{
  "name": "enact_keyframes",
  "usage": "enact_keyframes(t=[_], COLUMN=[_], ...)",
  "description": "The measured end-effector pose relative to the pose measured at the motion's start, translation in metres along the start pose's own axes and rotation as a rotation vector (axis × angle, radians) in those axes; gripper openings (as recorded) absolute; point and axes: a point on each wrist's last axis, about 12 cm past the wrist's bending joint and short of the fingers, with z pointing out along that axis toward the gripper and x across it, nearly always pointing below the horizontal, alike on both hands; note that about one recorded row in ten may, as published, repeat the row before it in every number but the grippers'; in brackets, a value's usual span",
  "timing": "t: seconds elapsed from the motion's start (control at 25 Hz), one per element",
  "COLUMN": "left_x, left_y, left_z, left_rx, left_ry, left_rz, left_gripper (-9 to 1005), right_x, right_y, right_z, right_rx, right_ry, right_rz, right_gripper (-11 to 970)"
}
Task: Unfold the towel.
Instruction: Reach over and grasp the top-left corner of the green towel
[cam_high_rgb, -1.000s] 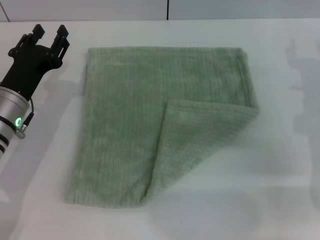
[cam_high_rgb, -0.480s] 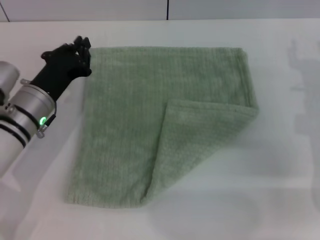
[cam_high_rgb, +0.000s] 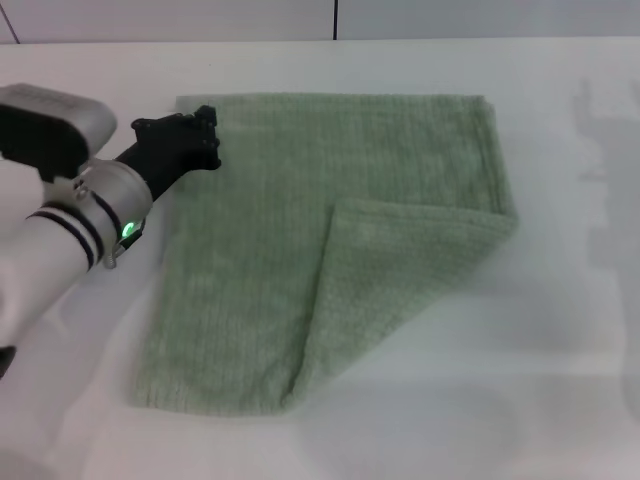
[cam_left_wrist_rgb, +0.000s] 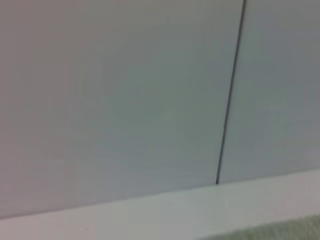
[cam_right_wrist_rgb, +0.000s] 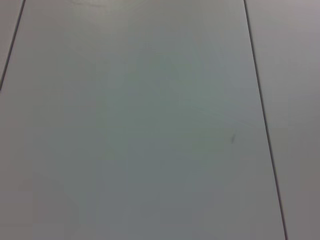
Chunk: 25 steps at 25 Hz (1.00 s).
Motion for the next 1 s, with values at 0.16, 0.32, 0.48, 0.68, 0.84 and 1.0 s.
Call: enact_keyframes(t=[0.16,0.32,0.48,0.68,0.84,1.0], left_x=[-0.001,-0.001,0.000,0.002,0.004,0.005], left_y=[-0.003,-0.004,-0.004,-0.003,-0.002,-0.001], left_z=[0.010,0.016,0.017,0.020,0.020,0.019], left_rx=[-0.002,-0.013,-0.020,-0.038,-0.044,-0.049], left_ry=[0.069,0.124,0.146,0.202,0.213,0.221], left_rz=[0.028,0.046,0.051,0.068,0.069,0.069], left_gripper=[-2,-2,-2,-2,-2,-2], right_x=[0.000,0.001,0.001,0.001,0.000,0.001], right_y=[0.000,0.001,0.002,0.003,0.004,0.005], right_z=[0.000,0.001,0.001,0.002,0.003,0.004], right_rx=[0.000,-0.002,-0.004,-0.008,-0.011,-0.014], right_ry=[0.003,0.010,0.013,0.015,0.013,0.021], right_rz=[0.002,0.004,0.006,0.011,0.012,0.013], right_gripper=[652,652,652,651,651,650])
